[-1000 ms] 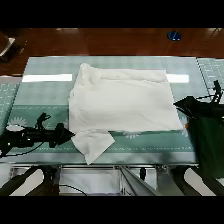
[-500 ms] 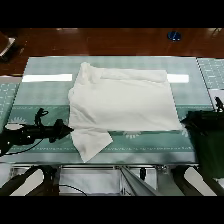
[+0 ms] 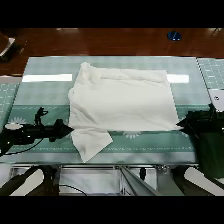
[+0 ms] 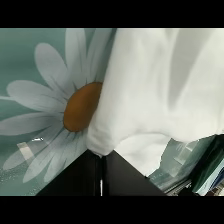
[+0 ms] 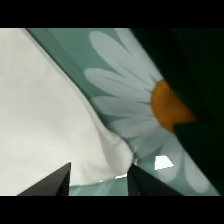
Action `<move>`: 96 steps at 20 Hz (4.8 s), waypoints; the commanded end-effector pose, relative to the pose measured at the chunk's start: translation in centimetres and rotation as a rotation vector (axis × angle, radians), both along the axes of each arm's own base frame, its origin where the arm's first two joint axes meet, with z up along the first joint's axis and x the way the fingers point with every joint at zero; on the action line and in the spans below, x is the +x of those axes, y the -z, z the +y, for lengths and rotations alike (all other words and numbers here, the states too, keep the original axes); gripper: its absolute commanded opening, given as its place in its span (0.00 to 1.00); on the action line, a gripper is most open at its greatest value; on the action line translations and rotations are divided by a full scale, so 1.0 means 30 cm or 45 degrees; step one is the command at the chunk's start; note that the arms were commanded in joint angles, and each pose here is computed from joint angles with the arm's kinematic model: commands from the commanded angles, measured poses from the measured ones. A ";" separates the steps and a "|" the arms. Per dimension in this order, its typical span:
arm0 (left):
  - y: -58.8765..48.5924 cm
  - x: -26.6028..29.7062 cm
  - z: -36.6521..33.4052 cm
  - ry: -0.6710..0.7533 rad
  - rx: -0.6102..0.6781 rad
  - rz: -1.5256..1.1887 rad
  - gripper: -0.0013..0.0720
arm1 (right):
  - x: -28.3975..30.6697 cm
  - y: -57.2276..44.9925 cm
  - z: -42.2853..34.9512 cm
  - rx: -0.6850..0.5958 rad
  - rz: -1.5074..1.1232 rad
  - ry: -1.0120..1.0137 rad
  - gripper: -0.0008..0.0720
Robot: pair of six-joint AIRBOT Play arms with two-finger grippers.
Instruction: Fold the shirts.
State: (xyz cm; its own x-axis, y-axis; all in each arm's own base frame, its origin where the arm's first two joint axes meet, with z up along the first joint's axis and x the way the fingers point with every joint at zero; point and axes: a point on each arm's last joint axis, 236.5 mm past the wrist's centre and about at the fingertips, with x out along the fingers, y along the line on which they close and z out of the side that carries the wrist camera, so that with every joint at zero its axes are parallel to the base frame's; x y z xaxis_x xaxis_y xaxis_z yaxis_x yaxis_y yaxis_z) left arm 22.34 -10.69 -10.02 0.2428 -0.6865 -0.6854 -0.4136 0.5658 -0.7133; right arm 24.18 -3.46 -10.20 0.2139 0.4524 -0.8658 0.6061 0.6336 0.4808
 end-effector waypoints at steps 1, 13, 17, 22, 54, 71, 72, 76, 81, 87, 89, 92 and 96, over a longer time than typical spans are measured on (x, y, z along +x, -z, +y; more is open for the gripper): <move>-0.001 0.002 0.000 0.001 0.002 -0.004 0.04 | 0.095 0.022 0.007 0.079 -0.057 0.039 0.57; -1.079 0.613 0.149 0.017 0.205 -1.072 0.04 | 0.688 -1.066 0.193 -0.215 -1.011 -0.480 0.04; -1.625 0.553 0.252 0.006 0.688 -1.469 0.04 | 0.549 -1.665 0.191 -0.556 -1.473 -0.436 0.04; -1.974 0.272 0.296 -0.120 1.073 -1.693 0.04 | 0.153 -1.963 0.220 -0.903 -1.720 -0.372 0.04; -0.565 1.067 0.144 0.214 1.261 -0.787 0.04 | 0.846 -0.592 0.135 -0.144 -0.825 -0.326 0.04; -0.308 1.006 0.176 0.482 1.051 -0.388 0.04 | 0.970 -0.364 0.176 0.092 -0.618 -0.457 0.04; -0.320 0.952 0.180 0.576 1.046 -0.344 0.04 | 0.932 -0.372 0.178 0.125 -0.593 -0.509 0.04; -0.292 0.773 0.160 0.788 0.939 -0.157 0.04 | 0.785 -0.284 0.145 0.066 -0.371 -0.684 0.04; -0.102 0.599 0.152 0.898 0.845 0.058 0.04 | 0.712 -0.133 0.151 -0.043 -0.201 -0.733 0.04; -0.106 0.584 0.156 0.831 0.832 0.088 0.71 | 0.715 -0.145 0.161 -0.010 -0.183 -0.638 0.57; -0.170 0.597 0.198 0.773 0.845 0.046 0.71 | 0.664 -0.216 0.084 -0.038 -0.165 -0.638 0.57; -0.258 0.537 0.325 0.630 0.857 0.026 0.71 | 0.578 -0.336 -0.102 -0.229 -0.195 -0.537 0.57; -0.206 0.245 0.495 0.323 0.757 0.109 0.71 | 0.412 -0.341 -0.144 -0.309 -0.384 -0.252 0.57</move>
State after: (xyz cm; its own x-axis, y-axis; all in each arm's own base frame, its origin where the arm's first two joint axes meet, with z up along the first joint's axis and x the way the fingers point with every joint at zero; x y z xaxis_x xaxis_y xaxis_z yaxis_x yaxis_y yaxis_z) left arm 34.46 1.70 -3.09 -0.0071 -0.1716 -0.9851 -0.1130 0.9790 -0.1697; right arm 39.49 -6.56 -0.15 0.2636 0.3715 -0.8902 0.2588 0.8618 0.4363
